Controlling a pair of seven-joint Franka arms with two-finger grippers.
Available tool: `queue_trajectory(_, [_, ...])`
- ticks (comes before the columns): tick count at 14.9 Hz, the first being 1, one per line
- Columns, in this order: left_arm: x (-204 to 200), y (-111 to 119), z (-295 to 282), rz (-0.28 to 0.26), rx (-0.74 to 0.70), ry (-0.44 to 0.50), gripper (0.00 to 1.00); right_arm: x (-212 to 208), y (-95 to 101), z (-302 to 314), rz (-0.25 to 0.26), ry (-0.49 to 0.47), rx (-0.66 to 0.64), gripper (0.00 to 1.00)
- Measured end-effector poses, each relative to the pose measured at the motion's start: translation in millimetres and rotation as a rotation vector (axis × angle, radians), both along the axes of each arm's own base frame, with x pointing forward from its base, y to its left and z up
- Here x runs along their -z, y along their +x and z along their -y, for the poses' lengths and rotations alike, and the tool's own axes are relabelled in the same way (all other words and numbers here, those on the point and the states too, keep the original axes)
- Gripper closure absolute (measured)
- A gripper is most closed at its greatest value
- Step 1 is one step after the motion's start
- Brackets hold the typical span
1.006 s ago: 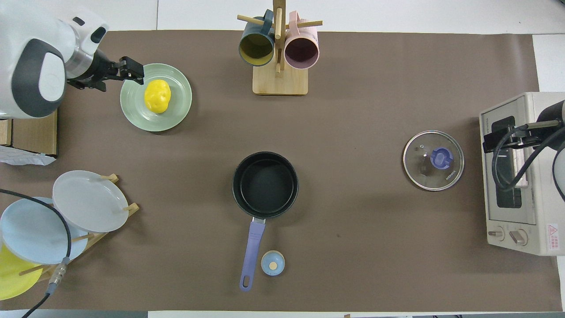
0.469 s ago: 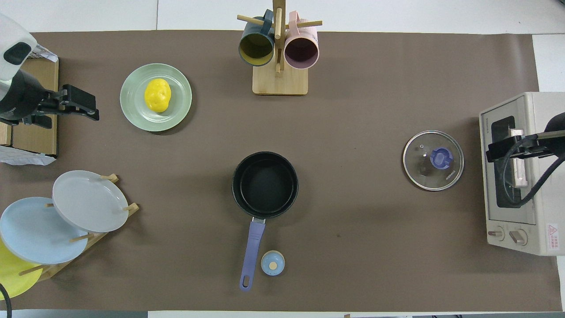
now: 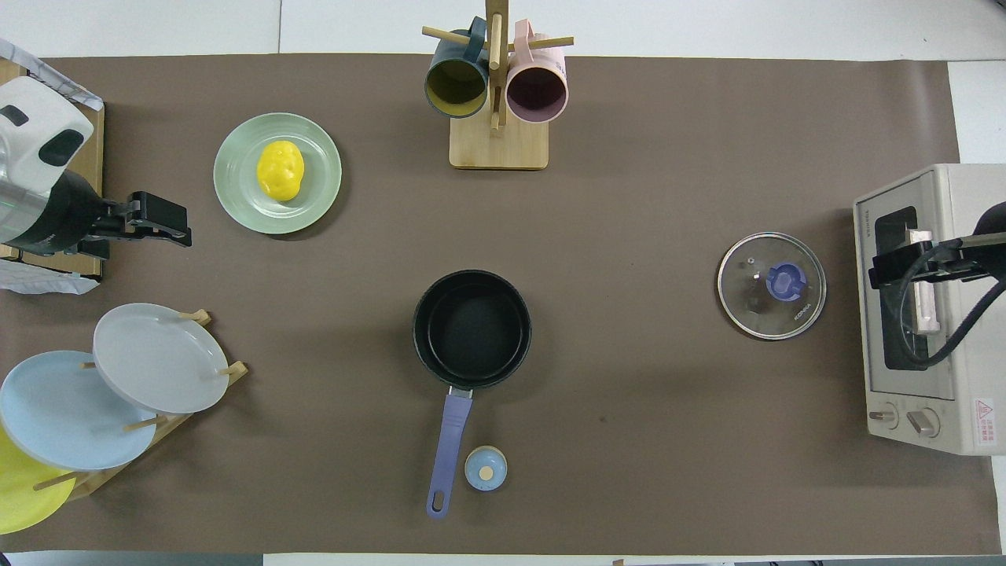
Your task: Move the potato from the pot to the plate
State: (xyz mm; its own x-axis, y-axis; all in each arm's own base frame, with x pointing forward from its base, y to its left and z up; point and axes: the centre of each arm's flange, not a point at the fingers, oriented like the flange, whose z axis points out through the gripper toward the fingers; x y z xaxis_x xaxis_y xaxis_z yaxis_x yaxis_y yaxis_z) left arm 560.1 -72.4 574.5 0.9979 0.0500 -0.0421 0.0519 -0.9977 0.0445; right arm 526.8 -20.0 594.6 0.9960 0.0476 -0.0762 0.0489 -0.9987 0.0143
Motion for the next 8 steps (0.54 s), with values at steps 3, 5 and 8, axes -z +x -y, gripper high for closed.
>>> queue_trajectory(3, [-15.8,-6.4,-0.9,0.013,0.004,0.005,0.00,0.0,0.0,0.7,0.000,0.000,0.001,0.00])
queue_trajectory(5, [-18.2,-8.5,-1.7,0.013,0.005,0.011,0.00,0.0,0.0,0.7,0.000,0.000,0.001,0.00])
queue_trajectory(8, [-17.3,-9.5,-2.1,0.003,0.006,0.015,0.00,0.0,0.0,-0.4,0.000,0.000,-0.001,0.00])
